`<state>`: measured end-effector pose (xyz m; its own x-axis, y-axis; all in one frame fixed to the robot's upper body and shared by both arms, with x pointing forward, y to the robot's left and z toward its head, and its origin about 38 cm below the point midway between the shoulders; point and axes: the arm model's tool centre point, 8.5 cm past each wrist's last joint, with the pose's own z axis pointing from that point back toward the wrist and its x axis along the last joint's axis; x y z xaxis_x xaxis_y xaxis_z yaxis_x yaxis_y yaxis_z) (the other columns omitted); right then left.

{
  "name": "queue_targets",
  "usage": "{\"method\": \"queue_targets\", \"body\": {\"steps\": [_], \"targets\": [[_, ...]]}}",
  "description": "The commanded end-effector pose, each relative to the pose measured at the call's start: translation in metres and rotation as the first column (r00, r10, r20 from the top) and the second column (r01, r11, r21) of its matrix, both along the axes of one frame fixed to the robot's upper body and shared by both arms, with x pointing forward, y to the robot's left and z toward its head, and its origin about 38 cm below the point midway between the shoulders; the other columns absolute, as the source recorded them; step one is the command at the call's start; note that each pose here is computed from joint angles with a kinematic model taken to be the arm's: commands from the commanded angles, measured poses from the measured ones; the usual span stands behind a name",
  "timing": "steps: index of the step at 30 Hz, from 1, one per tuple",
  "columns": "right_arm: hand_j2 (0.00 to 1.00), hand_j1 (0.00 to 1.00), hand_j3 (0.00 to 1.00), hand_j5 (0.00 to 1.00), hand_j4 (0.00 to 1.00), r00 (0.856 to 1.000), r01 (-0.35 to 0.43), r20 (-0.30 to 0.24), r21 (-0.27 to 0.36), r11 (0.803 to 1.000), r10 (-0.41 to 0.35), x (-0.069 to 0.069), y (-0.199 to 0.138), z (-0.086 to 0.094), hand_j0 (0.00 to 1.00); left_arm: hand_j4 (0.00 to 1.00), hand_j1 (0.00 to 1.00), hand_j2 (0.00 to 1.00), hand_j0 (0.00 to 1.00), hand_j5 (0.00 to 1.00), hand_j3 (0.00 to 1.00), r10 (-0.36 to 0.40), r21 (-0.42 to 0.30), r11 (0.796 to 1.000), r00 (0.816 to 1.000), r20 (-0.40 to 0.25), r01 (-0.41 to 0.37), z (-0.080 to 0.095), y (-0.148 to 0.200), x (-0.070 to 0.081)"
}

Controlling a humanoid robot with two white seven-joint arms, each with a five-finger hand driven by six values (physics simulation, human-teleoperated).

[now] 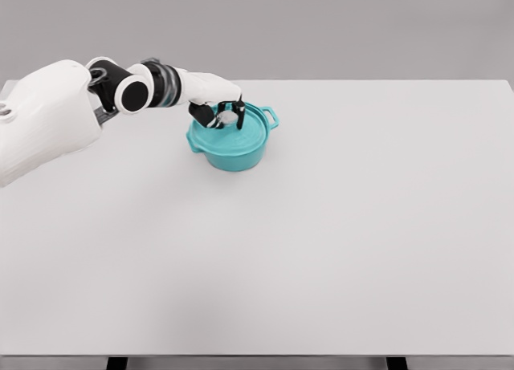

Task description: Cover the pot with left arm

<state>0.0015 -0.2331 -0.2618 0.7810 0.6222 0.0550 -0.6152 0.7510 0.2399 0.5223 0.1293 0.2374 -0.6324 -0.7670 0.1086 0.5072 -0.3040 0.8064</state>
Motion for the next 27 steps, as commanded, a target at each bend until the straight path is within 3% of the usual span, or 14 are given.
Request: {"method": "queue_targets", "body": {"steps": [1, 14, 27], "targets": [[1.0, 1.0, 1.0, 1.0, 1.0, 1.0, 0.0, 0.0, 0.0, 1.0, 0.0, 0.0, 0.0, 0.0, 1.0, 0.69, 0.69, 0.69, 0.69, 0.69, 0.69, -0.009, 0.003, 1.0, 1.0, -0.005, 0.009, 0.0, -0.003, -0.001], [1.0, 1.0, 1.0, 1.0, 1.0, 1.0, 0.0, 0.0, 0.0, 1.0, 0.0, 0.0, 0.0, 0.0, 1.0, 0.85, 0.85, 0.85, 0.85, 0.85, 0.85, 0.007, -0.001, 1.0, 1.0, -0.001, -0.007, 0.001, -0.001, 0.004], [1.0, 1.0, 1.0, 1.0, 1.0, 1.0, 0.0, 0.0, 0.0, 1.0, 0.0, 0.0, 0.0, 0.0, 1.0, 0.85, 0.85, 0.85, 0.85, 0.85, 0.85, 0.028, -0.003, 1.0, 1.0, -0.003, -0.028, -0.001, -0.002, 0.009]]}}
